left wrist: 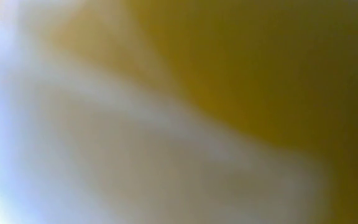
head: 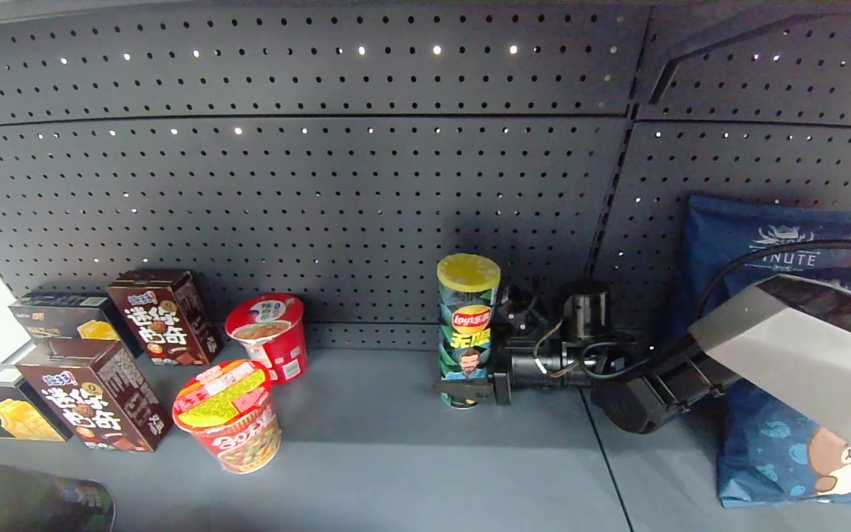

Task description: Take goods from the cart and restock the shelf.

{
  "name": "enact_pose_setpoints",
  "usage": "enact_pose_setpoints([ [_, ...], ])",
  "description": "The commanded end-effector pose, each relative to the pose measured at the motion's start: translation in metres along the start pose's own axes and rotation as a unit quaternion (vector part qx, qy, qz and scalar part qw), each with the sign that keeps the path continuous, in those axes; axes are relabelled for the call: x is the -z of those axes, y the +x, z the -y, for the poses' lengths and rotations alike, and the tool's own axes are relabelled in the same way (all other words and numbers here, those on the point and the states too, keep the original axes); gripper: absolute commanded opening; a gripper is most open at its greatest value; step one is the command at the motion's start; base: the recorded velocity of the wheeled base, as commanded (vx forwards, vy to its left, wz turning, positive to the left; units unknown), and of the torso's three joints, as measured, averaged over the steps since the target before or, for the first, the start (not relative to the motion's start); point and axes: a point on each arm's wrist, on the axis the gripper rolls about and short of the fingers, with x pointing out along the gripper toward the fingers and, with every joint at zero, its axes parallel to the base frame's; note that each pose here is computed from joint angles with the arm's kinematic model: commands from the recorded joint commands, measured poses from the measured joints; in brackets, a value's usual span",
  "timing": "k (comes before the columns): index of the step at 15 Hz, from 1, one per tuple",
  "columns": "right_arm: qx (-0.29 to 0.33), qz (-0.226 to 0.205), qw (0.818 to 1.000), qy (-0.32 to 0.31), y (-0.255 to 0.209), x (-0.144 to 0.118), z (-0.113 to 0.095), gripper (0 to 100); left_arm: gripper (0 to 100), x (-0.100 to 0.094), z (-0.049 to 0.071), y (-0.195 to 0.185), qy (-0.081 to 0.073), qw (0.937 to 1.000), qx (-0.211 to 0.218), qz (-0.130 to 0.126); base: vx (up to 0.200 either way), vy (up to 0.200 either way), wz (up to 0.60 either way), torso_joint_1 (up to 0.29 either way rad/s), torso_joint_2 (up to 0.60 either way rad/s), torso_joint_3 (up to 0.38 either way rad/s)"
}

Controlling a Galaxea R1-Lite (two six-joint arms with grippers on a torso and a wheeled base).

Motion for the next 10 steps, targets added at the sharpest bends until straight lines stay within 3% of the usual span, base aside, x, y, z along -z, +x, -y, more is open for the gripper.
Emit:
enact_pose_setpoints([
  [1,0.002,0.0,1.0,-0.001,0.002,0.001,0.0,0,0,0.003,0.0,0.0,0.0,1.0,0.0,-0.001,0.0,0.0,0.0,0.0,0.0,0.0],
  [4,0.06,-0.003,0.998,-0.002,-0.01,-0.016,-0.012,0,0,0.006,0.0,-0.001,-0.001,1.0,0.0,-0.002,0.0,0.0,0.0,0.0,0.0,0.0],
  [6,0.069,-0.001,0.998,0.001,-0.025,-0.03,-0.031,0,0,0.006,0.001,-0.003,-0.006,1.0,-0.001,0.005,0.0,0.0,0.0,0.0,0.0,0.0],
  [7,0.069,-0.001,0.998,0.001,-0.025,-0.03,-0.031,0,0,0.006,0.001,-0.003,-0.006,1.0,-0.001,0.005,0.0,0.0,0.0,0.0,0.0,0.0],
  [10,0.068,0.009,0.998,-0.005,-0.065,-0.059,-0.075,0,0,0.005,0.001,-0.005,-0.008,0.9999,0.001,0.011,0.0,0.0,0.0,0.0,0.0,0.0],
])
